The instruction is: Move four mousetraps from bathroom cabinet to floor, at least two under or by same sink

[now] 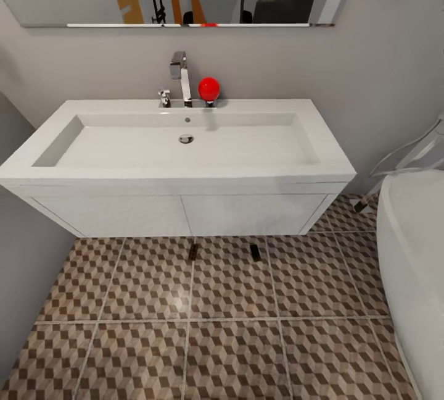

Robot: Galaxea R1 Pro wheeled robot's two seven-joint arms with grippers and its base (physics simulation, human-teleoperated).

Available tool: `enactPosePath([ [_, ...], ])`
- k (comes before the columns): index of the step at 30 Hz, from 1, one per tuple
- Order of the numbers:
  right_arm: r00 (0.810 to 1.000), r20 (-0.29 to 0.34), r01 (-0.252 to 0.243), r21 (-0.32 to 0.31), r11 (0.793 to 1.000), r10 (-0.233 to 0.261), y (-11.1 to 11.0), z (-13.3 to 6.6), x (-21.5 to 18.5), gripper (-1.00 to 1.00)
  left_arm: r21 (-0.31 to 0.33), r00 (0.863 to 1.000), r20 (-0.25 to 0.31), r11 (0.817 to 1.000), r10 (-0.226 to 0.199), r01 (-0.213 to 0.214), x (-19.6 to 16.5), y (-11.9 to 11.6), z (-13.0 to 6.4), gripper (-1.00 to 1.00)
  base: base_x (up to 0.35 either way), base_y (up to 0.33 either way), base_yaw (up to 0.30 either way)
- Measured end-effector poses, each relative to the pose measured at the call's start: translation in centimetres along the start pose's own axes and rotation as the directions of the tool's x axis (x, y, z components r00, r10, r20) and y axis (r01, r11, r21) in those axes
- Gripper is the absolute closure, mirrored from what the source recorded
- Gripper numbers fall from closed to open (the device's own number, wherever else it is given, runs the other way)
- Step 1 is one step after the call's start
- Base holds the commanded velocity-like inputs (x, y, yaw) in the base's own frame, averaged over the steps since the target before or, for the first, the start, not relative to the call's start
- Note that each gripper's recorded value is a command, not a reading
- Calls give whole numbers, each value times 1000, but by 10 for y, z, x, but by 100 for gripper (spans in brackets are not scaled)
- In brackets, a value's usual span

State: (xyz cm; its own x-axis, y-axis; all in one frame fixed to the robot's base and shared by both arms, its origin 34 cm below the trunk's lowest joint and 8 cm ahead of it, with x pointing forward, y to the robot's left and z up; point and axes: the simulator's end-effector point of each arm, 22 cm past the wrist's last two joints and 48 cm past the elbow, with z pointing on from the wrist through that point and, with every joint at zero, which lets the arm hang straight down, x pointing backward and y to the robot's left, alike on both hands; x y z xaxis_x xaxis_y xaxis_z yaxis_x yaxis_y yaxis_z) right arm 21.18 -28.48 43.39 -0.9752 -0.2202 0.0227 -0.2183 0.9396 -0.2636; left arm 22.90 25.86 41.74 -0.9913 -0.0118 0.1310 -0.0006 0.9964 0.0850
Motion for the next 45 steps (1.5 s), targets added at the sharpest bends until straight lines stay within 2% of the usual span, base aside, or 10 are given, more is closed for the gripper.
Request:
enactPosePath([
  [14,1000,0,0,0,1000,0,-6,-21,1,-100,-16,1000,0,1000,0,0,3,14,-21,-100,0,0,0],
  [45,1000,-2,0,0,1000,0,-17,-64,5,-100,-18,1000,-1,1000,0,0,12,20,-64,-100,0,0,0],
])
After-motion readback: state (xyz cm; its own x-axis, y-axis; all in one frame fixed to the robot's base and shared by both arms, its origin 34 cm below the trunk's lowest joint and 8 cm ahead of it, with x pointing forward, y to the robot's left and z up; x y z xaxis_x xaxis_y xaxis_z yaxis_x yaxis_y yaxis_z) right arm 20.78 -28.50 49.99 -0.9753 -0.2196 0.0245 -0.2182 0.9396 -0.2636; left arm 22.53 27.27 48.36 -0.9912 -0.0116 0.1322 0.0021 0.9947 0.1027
